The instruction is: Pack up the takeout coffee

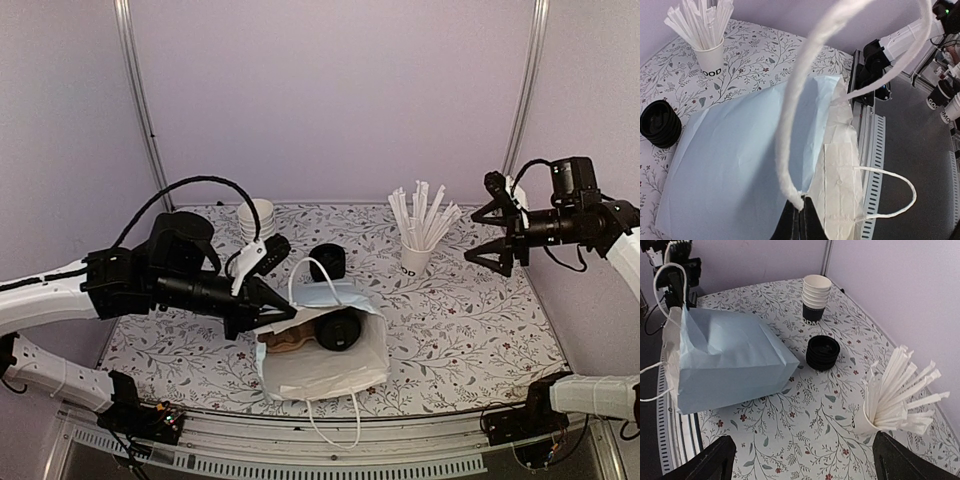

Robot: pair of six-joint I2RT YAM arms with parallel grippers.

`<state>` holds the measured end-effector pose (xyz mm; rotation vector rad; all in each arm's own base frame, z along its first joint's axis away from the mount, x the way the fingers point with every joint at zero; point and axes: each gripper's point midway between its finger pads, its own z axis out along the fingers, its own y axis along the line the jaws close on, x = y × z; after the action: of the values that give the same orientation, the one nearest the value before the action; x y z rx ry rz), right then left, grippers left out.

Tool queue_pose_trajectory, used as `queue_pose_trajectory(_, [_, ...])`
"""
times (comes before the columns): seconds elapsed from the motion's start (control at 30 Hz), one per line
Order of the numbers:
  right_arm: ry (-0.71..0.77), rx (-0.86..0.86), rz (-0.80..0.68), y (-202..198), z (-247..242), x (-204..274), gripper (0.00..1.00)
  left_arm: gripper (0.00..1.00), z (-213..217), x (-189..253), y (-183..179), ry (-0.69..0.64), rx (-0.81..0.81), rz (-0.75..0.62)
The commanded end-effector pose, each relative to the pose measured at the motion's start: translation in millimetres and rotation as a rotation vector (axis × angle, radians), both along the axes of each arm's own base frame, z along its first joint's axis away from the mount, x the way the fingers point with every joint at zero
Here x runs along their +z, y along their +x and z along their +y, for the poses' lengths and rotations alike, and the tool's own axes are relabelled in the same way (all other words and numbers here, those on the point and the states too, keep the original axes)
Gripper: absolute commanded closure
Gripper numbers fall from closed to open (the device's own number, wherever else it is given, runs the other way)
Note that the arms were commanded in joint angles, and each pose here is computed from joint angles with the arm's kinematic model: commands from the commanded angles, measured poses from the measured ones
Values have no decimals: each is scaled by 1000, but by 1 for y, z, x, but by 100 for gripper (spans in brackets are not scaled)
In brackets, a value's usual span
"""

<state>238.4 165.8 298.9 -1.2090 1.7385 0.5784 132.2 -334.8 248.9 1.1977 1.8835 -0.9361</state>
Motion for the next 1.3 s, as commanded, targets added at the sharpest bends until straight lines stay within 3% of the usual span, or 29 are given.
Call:
queue_pose_trajectory(0.0, [88, 240, -29, -36, 37, 56, 4, 100, -5, 8, 11, -19, 35, 2])
queue_pose_trajectory(0.13, [47, 426, -58, -55, 77, 76, 12, 100, -7, 13, 19, -35, 52, 24])
queue_pose_trajectory(0.43, [-329, 745, -187, -117, 158, 12, 28, 100, -13, 7, 30, -40, 95, 100])
queue_pose_trajectory(0.7, [-553, 797, -281, -137, 188, -33, 37, 100, -17, 4, 34, -56, 104, 127])
queue_pose_trajectory(0.87, [-601, 780, -300, -134, 193, -47, 39, 100, -17, 1, 33, -49, 104, 147])
queue_pose_trajectory(1.1, [-528, 740, -337, -131, 200, -11, 40, 100, -7, 10, 36, -74, 126, 162])
queue_pose_trajectory(1.27, [-547, 776, -324, -134, 203, -21, 40, 100, -6, 5, 37, -80, 127, 177])
